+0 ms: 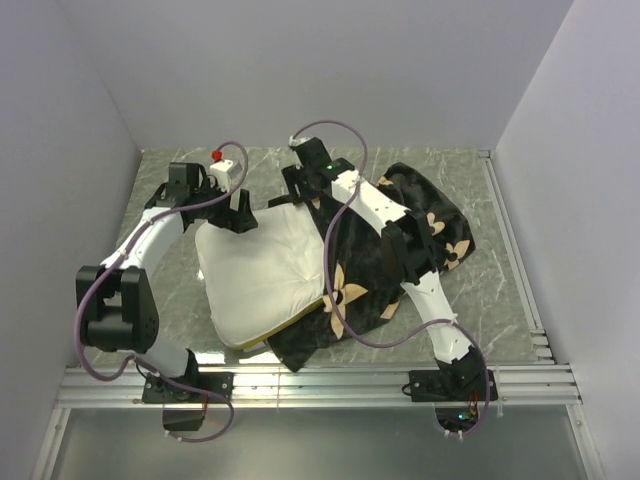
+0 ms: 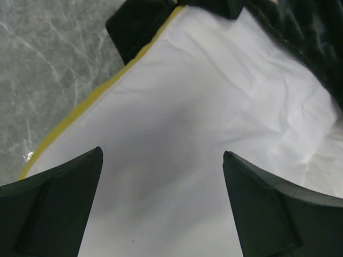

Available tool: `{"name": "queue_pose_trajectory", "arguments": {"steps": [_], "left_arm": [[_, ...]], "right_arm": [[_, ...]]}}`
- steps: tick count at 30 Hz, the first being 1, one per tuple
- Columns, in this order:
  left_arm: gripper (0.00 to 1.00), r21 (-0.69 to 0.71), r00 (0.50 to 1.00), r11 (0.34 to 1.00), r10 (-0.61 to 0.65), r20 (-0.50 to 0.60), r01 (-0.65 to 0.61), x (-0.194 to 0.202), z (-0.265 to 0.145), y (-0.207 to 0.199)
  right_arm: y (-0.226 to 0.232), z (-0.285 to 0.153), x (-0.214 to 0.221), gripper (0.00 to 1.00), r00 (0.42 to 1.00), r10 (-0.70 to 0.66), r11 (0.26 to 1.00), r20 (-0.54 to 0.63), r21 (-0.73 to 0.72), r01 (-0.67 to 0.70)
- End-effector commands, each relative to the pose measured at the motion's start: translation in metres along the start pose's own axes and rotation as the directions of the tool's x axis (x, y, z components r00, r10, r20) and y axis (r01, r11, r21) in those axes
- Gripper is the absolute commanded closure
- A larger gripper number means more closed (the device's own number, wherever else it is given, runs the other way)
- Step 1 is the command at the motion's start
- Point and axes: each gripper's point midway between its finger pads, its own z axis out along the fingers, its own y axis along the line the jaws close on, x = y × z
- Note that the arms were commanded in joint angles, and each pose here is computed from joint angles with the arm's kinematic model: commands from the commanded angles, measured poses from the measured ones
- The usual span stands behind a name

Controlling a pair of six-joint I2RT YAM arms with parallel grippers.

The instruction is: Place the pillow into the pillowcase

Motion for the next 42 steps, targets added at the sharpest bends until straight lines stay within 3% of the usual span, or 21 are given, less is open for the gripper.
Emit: {"name": "queue_pose_trajectory", "arguments": {"steps": [1, 2, 3, 5, 6, 8, 9, 12, 14, 15, 17, 18, 20, 23, 24, 26, 27, 33, 40, 41, 42], "left_arm": [[0.01, -0.038, 0.998, 0.999, 0.038, 0.048, -0.037, -0.029, 0.004, 0.018], [0.01, -0.038, 0.998, 0.999, 0.038, 0.047, -0.037, -0.03, 0.007, 0.02], [0.01, -0.04, 0.998, 0.998, 0.042, 0.055, -0.04, -0.033, 0.011, 0.023], [0.01, -0.019, 0.999, 0.999, 0.028, 0.039, -0.027, -0.028, 0.023, 0.027], [0.01, -0.004, 0.999, 1.0, 0.024, 0.025, -0.023, -0.023, 0.029, 0.025], [0.01, 0.063, 0.999, 0.998, 0.007, -0.035, -0.005, -0.001, 0.045, 0.023], [0.01, 0.129, 0.998, 0.992, 0.01, -0.06, -0.003, 0.007, 0.05, 0.012], [0.01, 0.298, 0.994, 0.954, 0.019, -0.107, 0.014, 0.031, 0.055, -0.012], [0.09, 0.36, 0.994, 0.933, 0.038, -0.104, 0.002, 0.037, 0.053, -0.022], [0.27, 0.399, 0.995, 0.917, 0.043, -0.094, -0.002, 0.035, 0.052, -0.03], [0.52, 0.448, 0.997, 0.894, 0.036, -0.069, -0.001, 0.022, 0.049, -0.039], [0.81, 0.461, 0.999, 0.887, 0.033, -0.04, -0.01, 0.009, 0.046, -0.043], [1.0, 0.516, 1.0, 0.856, -0.022, 0.022, 0.007, -0.017, 0.039, -0.057], [1.0, 0.582, 0.994, 0.813, -0.081, 0.077, 0.021, -0.05, 0.02, -0.089], [1.0, 0.596, 0.989, 0.801, -0.039, 0.145, -0.055, -0.064, 0.015, -0.106], [1.0, 0.642, 0.987, 0.765, -0.069, 0.148, -0.043, -0.075, 0.004, -0.129], [1.0, 0.655, 0.977, 0.747, -0.038, 0.209, -0.111, -0.085, -0.002, -0.145], [1.0, 0.699, 0.967, 0.706, -0.083, 0.241, -0.114, -0.099, -0.034, -0.179], [1.0, 0.663, 0.989, 0.744, -0.022, 0.147, -0.082, -0.048, -0.036, -0.16], [1.0, 0.661, 0.996, 0.75, -0.048, 0.073, -0.012, -0.03, -0.036, -0.157], [1.0, 0.648, 0.994, 0.757, 0.026, 0.108, -0.09, -0.019, -0.032, -0.148]], "right_arm": [[0.004, 0.011, 0.016, 0.23, 0.999, -0.014, 1.0, -0.036, -0.02, 0.013], [0.006, 0.012, 0.021, 0.27, 0.998, -0.027, 0.999, -0.051, -0.033, 0.025], [0.005, 0.012, 0.029, 0.43, 0.996, -0.049, 0.998, -0.075, -0.033, 0.047], [0.009, 0.01, 0.031, 0.62, 0.994, -0.058, 0.997, -0.089, -0.059, 0.053], [0.013, 0.007, 0.03, 0.82, 0.994, -0.054, 0.995, -0.092, -0.086, 0.046], [0.021, -0.013, 0.013, 0.98, 0.998, -0.041, 0.991, -0.057, -0.127, 0.034], [0.031, -0.022, 0.006, 1.0, 0.999, -0.022, 0.985, -0.043, -0.171, 0.014], [0.047, -0.062, -0.025, 1.0, 1.0, 0.017, 0.969, 0.022, -0.245, -0.011], [0.056, -0.088, -0.041, 1.0, 0.998, 0.036, 0.955, 0.057, -0.295, -0.018], [0.06, -0.095, -0.044, 1.0, 0.997, 0.046, 0.95, 0.06, -0.313, -0.025], [0.068, -0.114, -0.051, 1.0, 0.995, 0.073, 0.934, 0.068, -0.355, -0.044], [0.072, -0.117, -0.048, 1.0, 0.995, 0.082, 0.926, 0.055, -0.374, -0.055], [0.083, -0.133, -0.05, 1.0, 0.993, 0.115, 0.899, 0.04, -0.429, -0.086], [0.103, -0.147, -0.046, 1.0, 0.99, 0.138, 0.867, 0.015, -0.486, -0.113], [0.109, -0.15, -0.047, 1.0, 0.99, 0.14, 0.861, 0.018, -0.497, -0.112], [0.125, -0.16, -0.05, 1.0, 0.99, 0.136, 0.847, 0.03, -0.522, -0.101], [0.13, -0.166, -0.056, 1.0, 0.989, 0.14, 0.843, 0.049, -0.529, -0.093], [0.134, -0.181, -0.077, 1.0, 0.98, 0.155, 0.855, 0.124, -0.514, -0.07], [0.098, -0.16, -0.049, 1.0, 0.99, 0.094, 0.931, 0.106, -0.361, -0.049], [0.093, -0.156, -0.042, 1.0, 0.992, 0.085, 0.936, 0.093, -0.349, -0.048], [0.083, -0.148, -0.03, 0.96, 0.995, 0.084, 0.941, 0.058, -0.332, -0.06]]}}
